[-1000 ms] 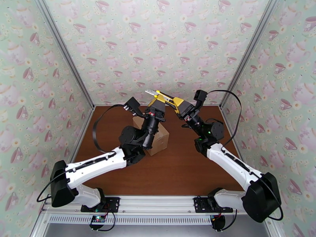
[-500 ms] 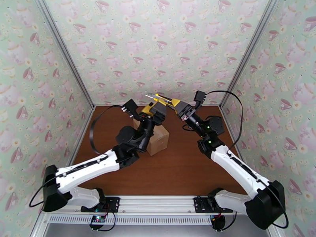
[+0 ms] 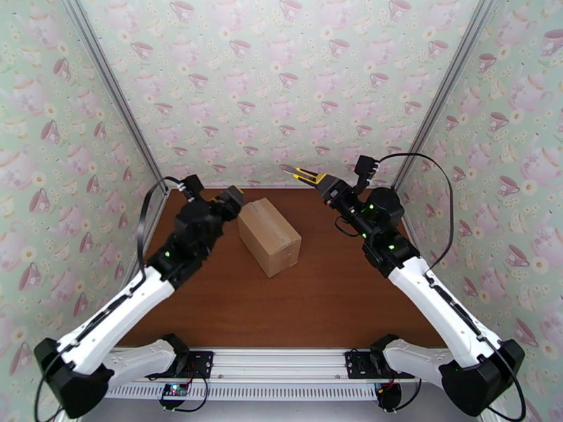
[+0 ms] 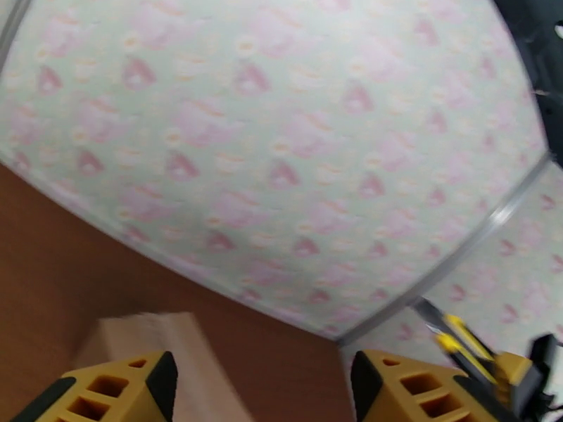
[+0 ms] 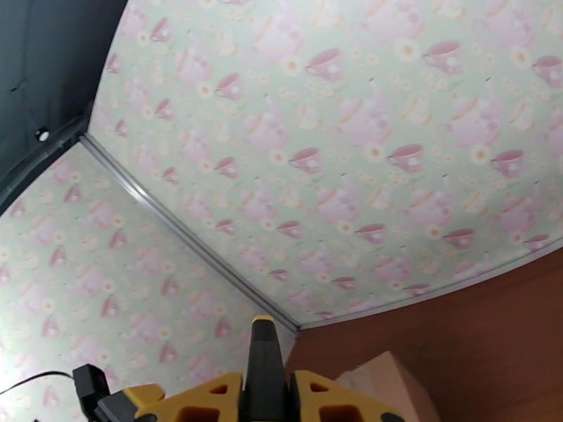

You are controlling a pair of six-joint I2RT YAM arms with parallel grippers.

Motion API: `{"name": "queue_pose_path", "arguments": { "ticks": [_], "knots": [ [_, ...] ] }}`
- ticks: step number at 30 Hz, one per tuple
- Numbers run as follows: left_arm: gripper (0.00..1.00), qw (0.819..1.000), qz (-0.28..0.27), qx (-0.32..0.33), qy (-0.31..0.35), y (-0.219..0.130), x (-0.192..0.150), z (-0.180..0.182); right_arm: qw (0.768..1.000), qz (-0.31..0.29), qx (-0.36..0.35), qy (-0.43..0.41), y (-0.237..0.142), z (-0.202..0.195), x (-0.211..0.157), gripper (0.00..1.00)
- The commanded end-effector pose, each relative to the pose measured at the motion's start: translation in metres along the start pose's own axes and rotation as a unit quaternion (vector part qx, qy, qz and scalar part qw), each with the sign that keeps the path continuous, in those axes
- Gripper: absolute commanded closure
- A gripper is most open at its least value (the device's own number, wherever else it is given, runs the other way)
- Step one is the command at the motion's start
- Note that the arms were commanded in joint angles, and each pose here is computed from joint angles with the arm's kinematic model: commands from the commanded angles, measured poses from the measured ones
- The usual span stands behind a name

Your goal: Unpack the express box

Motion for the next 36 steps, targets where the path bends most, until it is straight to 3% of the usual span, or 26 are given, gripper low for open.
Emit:
{"name": "queue_pose_path", "arguments": {
  "ticks": [1, 4, 12, 17, 27, 36],
  "knots": [
    [0.32, 0.995, 0.090, 0.030, 0.002, 0.035, -0.009, 0.026, 0.998, 0.026, -0.027, -0.049, 0.004, -0.005, -0.002, 1.00],
    [0.34, 0.995, 0.097, 0.031, -0.012, 0.077, -0.006, 0.048, 0.997, 0.042, -0.016, -0.057, 0.007, -0.004, -0.005, 1.00],
    [0.45, 0.981, 0.186, 0.039, -0.036, 0.192, -0.032, 0.099, 0.995, 0.073, -0.004, -0.073, 0.009, -0.006, -0.013, 1.00],
    [0.46, 0.974, 0.222, 0.038, -0.023, 0.232, -0.058, 0.120, 0.993, 0.090, -0.007, -0.081, 0.007, -0.008, -0.016, 1.00],
    [0.50, 0.949, 0.296, -0.102, -0.023, 0.235, -0.111, 0.100, 0.988, 0.125, 0.017, -0.084, -0.001, -0.009, -0.029, 1.00],
    [0.50, 0.928, 0.335, -0.158, -0.038, 0.210, -0.158, 0.070, 0.986, 0.135, 0.024, -0.094, -0.028, 0.002, -0.028, 1.00]
  ]
}}
Point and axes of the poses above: each hand's point on the last joint's axis, 136 mm out from that joint toward the fingers, its own y axis out along the fingers, its own z axis along the line the jaws close on, x = y × z, the point moved 9 cm from there along -y, back along the fingers, and after that the axes turned 7 degrees about -y, right-handed, at the moved point
